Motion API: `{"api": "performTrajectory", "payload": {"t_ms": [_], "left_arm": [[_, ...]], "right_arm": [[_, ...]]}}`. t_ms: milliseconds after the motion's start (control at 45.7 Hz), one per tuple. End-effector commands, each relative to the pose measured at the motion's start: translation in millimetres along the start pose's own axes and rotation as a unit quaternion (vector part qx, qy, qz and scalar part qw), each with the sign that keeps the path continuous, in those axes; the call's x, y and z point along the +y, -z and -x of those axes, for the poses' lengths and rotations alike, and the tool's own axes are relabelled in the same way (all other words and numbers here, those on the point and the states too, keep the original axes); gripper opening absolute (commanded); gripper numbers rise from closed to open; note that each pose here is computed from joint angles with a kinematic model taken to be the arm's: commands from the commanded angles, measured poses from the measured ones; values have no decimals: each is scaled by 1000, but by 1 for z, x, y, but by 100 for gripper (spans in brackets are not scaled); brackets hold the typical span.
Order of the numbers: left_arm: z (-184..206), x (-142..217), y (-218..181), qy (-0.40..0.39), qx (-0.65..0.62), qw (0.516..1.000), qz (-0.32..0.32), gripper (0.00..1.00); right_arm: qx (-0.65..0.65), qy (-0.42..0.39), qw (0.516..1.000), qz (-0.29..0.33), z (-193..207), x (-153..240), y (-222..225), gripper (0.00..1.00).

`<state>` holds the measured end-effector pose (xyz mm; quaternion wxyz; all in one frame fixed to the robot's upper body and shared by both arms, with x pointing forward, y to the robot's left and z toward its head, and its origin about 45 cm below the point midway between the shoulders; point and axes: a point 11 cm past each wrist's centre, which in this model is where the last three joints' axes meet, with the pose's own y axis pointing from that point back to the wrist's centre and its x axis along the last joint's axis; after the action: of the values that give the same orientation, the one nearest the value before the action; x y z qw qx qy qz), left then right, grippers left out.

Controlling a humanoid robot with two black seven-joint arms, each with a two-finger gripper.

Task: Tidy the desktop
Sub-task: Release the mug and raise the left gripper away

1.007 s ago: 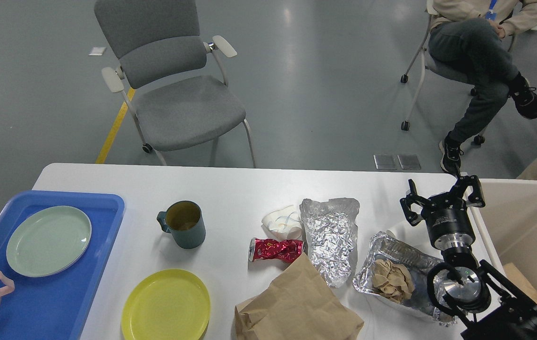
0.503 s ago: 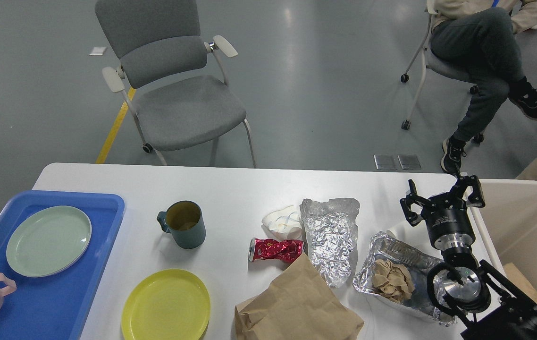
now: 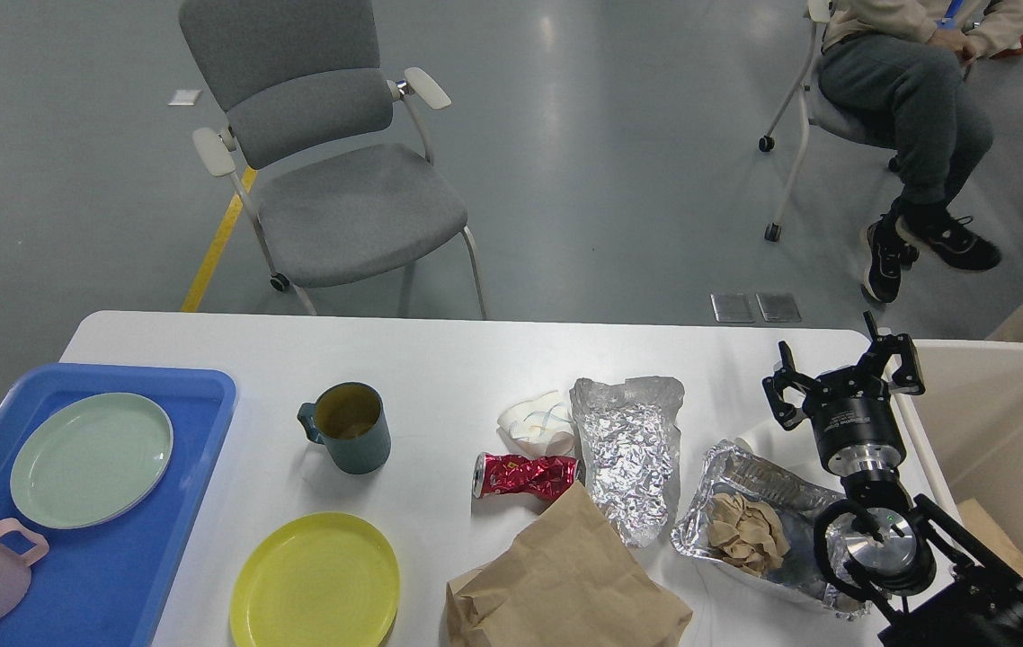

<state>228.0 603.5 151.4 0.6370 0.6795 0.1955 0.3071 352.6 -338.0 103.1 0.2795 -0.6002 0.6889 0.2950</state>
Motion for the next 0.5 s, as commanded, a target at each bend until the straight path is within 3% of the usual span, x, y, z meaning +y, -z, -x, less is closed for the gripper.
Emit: {"api": "performTrajectory", "payload": {"t_ms": [0,350,482], "left_arm": [[-3,8,-1,6,5,1000,3,94],[-26,72,-37,22,-27,999,-3,94],[-33,104,-84,18,-61,998,8,94]], "right_arm": [[0,0,1000,0,0,0,0,100],[0,1,1000,1,1,0,0,100],[0,1,1000,0,1,0,0,100]]}}
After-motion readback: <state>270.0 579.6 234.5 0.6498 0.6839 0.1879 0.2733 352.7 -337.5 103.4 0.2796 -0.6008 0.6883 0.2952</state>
